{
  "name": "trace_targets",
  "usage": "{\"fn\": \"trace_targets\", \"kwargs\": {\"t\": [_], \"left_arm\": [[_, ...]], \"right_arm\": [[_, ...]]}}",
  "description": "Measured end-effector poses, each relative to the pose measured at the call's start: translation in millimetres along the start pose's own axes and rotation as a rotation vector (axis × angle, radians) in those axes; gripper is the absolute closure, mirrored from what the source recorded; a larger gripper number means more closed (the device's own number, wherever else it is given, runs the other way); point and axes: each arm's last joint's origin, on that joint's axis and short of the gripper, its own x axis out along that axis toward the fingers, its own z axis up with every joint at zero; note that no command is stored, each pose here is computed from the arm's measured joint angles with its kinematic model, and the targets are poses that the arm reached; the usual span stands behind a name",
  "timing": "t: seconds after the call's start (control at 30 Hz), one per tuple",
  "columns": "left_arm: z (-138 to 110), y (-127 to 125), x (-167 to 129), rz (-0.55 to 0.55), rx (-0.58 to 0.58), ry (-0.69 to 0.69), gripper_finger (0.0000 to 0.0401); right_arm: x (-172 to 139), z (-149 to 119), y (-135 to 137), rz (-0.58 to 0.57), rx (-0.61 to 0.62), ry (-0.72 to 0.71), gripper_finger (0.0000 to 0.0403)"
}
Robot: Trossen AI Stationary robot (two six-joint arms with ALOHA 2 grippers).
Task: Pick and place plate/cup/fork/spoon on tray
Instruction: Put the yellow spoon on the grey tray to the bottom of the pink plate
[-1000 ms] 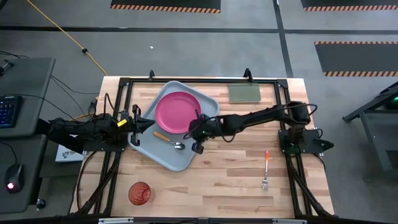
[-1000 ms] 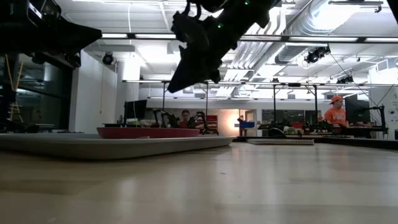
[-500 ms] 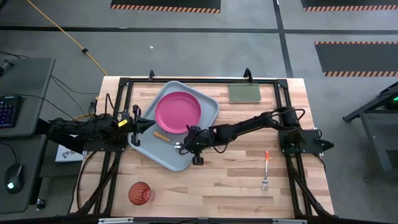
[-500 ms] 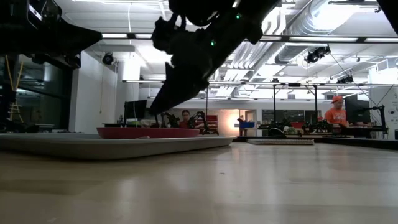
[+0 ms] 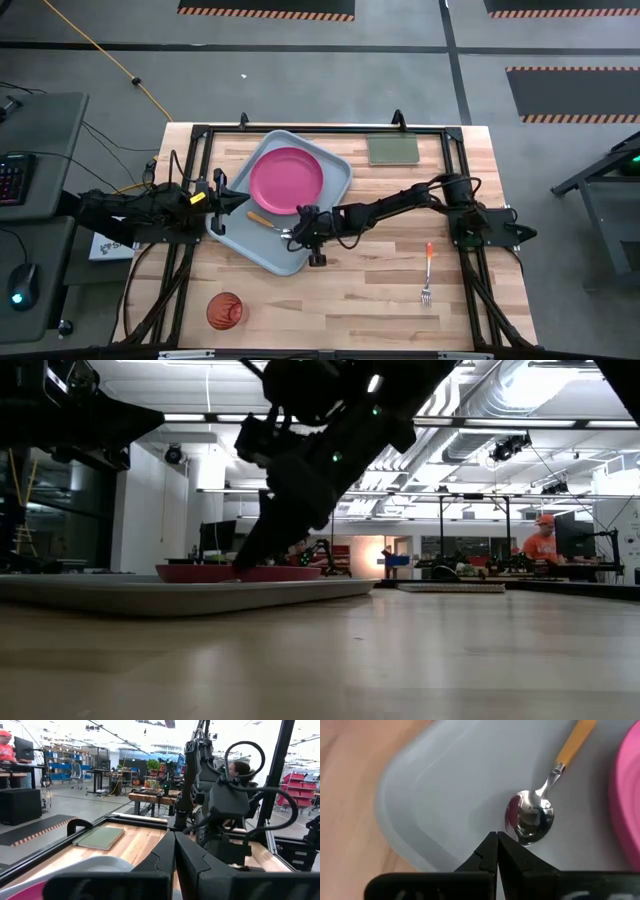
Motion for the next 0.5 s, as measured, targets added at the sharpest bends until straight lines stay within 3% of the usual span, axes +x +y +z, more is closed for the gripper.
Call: {"fn": "trace_targets", "kwargs": {"t": [0.5], "left_arm": [[-1.0, 0.0, 0.0, 0.0, 0.002, 0.01, 0.0398]], "right_arm": [[13.2, -5.5, -5.3, -0.034, 0.008, -0.018, 0.0403]]}}
